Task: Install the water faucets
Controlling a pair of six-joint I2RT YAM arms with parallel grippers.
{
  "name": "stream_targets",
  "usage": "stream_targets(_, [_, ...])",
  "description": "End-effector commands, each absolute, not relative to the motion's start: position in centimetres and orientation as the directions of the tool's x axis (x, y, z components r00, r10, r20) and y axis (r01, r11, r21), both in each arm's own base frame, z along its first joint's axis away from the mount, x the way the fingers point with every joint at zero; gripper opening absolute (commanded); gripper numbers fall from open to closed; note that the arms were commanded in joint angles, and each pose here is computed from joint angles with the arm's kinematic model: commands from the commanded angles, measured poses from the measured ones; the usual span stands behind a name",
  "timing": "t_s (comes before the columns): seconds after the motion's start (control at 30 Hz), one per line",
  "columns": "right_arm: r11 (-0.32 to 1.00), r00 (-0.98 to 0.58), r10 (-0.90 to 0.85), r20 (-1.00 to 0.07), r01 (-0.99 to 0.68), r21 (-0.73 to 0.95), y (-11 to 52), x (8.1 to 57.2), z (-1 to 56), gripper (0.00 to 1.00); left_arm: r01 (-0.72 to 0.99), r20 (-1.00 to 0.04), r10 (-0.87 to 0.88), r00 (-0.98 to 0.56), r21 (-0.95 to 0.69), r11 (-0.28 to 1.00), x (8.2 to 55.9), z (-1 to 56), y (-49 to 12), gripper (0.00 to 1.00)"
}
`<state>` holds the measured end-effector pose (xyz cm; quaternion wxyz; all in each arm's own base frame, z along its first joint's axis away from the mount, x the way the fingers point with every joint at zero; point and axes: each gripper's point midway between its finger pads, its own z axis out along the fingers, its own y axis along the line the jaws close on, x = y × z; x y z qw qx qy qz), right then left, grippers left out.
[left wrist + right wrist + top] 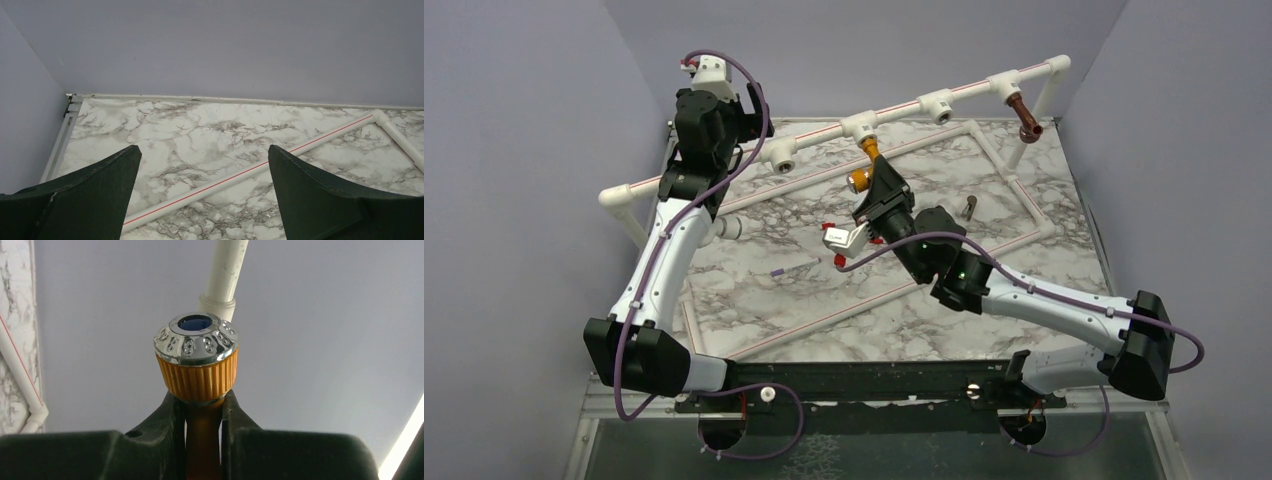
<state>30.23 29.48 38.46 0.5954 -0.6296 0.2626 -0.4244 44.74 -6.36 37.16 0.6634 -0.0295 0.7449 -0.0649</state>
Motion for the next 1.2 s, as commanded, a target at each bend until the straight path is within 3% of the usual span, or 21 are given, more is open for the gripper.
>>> stream_targets(0.0, [-0.083,0.473,-0.867,0.159,0.179,-0.98,29.2,30.5,38.8,0.01,0.02,-0.921,-0.102,-0.376,-0.118,0.993,44.0,28.6,-6.2,0.99])
stream_targets(0.17, [0.108,0.486,-0.873,-0.043,0.106,-0.989,29.1,30.7,38.6,0.01,0.023,-0.921,-0.103,-0.377,-0.12,0.993,44.0,28.6,-6.2,0.99])
stream_targets(0.3, [0.327,0.501,-0.822,-0.272,0.024,-0.945,29.3,30.5,38.7,0.0,0.026,-0.921,-0.108,-0.375,-0.127,0.992,44.0,28.7,-6.3,0.99])
stream_targets(0.47, [0.631,0.49,-0.621,-0.612,-0.15,-0.761,29.7,30.1,39.3,0.0,0.038,-0.919,-0.116,-0.376,-0.14,0.989,44.0,28.7,-6.5,0.99])
stream_targets(0.63, [0.806,0.438,-0.378,-0.816,-0.279,-0.523,30.3,29.7,39.3,0.01,0.044,-0.92,-0.121,-0.372,-0.147,0.988,44.0,28.7,-6.5,0.99])
stream_targets(0.83, [0.894,0.367,-0.115,-0.923,-0.366,-0.257,30.7,29.3,39.3,0.01,0.058,-0.924,-0.128,-0.359,-0.159,0.986,43.8,29.1,-6.8,0.99])
stream_targets(0.87, [0.917,0.321,0.012,-0.947,-0.38,-0.117,30.6,29.3,39.4,0.01,0.068,-0.926,-0.135,-0.352,-0.17,0.983,43.7,29.3,-7.0,0.99])
stream_targets(1.17, [0.864,0.164,0.426,-0.89,-0.365,0.347,30.3,29.6,39.3,0.0,0.081,-0.928,-0.15,-0.341,-0.188,0.979,43.6,29.5,-7.3,0.99])
